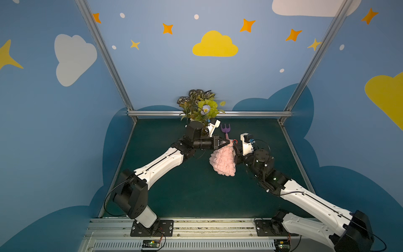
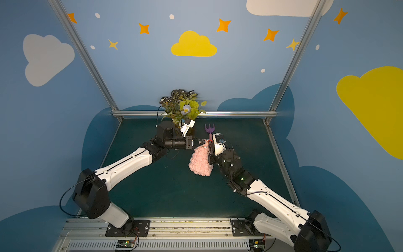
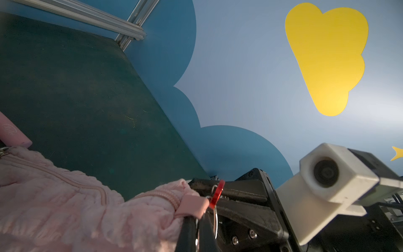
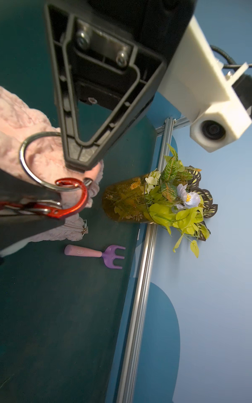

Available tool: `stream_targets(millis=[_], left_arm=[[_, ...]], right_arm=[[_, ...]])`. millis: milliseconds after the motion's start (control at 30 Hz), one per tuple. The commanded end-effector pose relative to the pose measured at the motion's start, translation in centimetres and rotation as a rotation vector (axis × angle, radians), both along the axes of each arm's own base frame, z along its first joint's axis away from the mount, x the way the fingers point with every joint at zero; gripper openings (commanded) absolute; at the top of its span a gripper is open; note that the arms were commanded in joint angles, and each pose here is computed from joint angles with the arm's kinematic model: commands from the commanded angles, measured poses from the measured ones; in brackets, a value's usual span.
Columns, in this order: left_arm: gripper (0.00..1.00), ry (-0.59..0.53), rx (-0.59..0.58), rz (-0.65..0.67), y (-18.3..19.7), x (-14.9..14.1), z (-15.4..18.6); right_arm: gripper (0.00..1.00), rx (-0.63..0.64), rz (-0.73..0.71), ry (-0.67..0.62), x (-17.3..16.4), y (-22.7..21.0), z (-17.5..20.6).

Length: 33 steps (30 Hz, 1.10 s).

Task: Remove the decoration from the bag
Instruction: Remove the decoration item from the bag, then place the decoration item at the center of the board.

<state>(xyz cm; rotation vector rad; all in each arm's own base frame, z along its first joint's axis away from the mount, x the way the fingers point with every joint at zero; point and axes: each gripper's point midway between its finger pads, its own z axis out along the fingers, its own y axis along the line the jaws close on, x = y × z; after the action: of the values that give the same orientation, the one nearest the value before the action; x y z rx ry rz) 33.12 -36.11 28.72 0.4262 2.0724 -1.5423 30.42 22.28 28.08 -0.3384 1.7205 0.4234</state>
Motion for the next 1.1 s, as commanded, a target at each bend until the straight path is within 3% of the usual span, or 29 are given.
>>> stream_targets(millis=[0, 133, 267, 533, 733, 967, 1067], left_arm=[[0.03, 0.205, 0.093, 0.084, 0.8, 2.0, -5.5], [0.02, 0.301, 0.091, 0.06, -0.3, 2.4, -6.9], [0.02, 0.395, 0.115, -0.033, -1.9, 1.0, -9.2], [0.02, 0.273, 0.161, 0.008, 1.7, -0.3, -8.1], [0.02, 0.195, 0.224, 0.094, 4.7, -0.3, -7.4], [0.03, 0.19, 0.214, -0.012, -0.8, -0.2, -7.6], [0.12, 0.196, 0.234, -0.047, -3.0, -0.5, -8.8]], right_arm=[[0.0, 0.254, -0.071, -0.242, 0.4, -1.6, 10.2], [0.0, 0.227, -0.062, -0.264, 0.2, -1.1, 11.0], [0.0, 0.185, -0.116, -0.301, 1.3, -1.2, 11.7], [0.0, 0.138, -0.211, -0.248, 1.7, -4.3, 10.0], [0.0, 0.053, -0.294, -0.136, 1.5, -7.2, 5.7], [0.0, 0.034, -0.521, 0.028, 1.5, -13.0, -1.1], [0.0, 0.028, -0.621, 0.091, 1.6, -15.6, -4.2]])
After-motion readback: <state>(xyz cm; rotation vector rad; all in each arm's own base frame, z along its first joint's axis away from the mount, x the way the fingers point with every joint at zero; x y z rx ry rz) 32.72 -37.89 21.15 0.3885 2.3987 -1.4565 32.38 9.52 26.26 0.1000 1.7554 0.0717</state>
